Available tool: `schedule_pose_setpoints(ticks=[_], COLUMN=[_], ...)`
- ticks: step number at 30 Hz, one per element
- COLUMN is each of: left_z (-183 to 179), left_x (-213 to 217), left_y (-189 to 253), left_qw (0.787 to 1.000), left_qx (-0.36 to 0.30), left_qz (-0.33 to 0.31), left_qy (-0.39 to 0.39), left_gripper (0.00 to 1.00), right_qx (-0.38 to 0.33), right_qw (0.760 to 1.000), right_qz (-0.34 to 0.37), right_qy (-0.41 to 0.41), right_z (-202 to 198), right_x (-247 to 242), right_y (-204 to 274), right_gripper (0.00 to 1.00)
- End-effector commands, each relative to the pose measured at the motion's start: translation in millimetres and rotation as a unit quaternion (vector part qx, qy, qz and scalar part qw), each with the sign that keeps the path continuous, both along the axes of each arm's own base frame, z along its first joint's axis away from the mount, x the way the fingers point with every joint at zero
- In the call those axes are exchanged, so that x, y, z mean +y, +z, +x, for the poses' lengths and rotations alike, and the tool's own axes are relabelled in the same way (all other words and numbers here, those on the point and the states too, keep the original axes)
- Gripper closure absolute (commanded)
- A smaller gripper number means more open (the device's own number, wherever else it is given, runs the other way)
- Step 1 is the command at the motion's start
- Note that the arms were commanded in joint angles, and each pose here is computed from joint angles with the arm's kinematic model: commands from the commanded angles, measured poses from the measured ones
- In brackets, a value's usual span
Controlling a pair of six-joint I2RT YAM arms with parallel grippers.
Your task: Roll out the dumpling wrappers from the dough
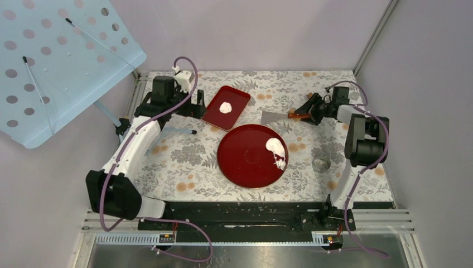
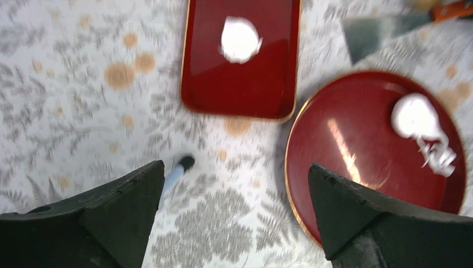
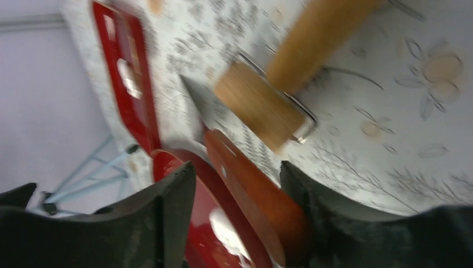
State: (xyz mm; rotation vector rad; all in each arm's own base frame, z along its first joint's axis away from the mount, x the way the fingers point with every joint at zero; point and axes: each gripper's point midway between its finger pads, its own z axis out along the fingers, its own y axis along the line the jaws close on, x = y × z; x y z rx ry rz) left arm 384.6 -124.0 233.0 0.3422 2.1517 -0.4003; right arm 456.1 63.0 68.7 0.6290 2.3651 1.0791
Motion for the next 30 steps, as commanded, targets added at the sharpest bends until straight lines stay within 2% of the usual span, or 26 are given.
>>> schedule_pose_setpoints(ticks=[1, 4, 10, 14, 17, 22, 25, 28, 30], left_z=[-40, -60, -86, -97, -103, -109, -114, -119, -120], left_x=[24, 38, 57, 64, 70, 85, 84, 85, 83], left_y=[-44, -57, -55, -53, -47, -28, -27, -26, -27], left_qw=[0.997, 0.996, 0.997, 0.995, 0.995, 0.993, 0.993, 0.992, 0.992], left_qx=[0.048, 0.056, 0.031, 0.031, 0.032, -0.023, -0.062, -0.080, -0.080], left_qz=[0.056, 0.062, 0.077, 0.092, 0.096, 0.100, 0.088, 0.083, 0.077], left_qy=[-0.018, -0.014, -0.004, 0.004, 0.021, 0.060, 0.055, 0.057, 0.052], left_gripper=[0.01, 0.01, 0.01, 0.01, 0.01, 0.01, 0.01, 0.01, 0.01], right_qx=[-0.007, 0.003, -0.024, -0.035, -0.057, -0.208, -0.334, -0.439, -0.422], right_qw=[0.992, 0.984, 0.956, 0.923, 0.909, 0.896, 0.857, 0.804, 0.816], right_qz=[-0.126, -0.179, -0.290, -0.382, -0.412, -0.379, -0.386, -0.401, -0.394], right_qy=[0.015, 0.021, 0.033, 0.030, 0.043, 0.099, 0.078, 0.000, -0.006], right_z=[-25, -43, -97, -134, -159, -214, -245, -274, -277], right_x=[-25, -37, -61, -86, -89, -46, -30, -30, -30], right_y=[10, 24, 93, 118, 138, 189, 213, 242, 241], right_gripper=[0.27, 0.01, 0.01, 0.01, 0.01, 0.00, 0.00, 0.00, 0.01])
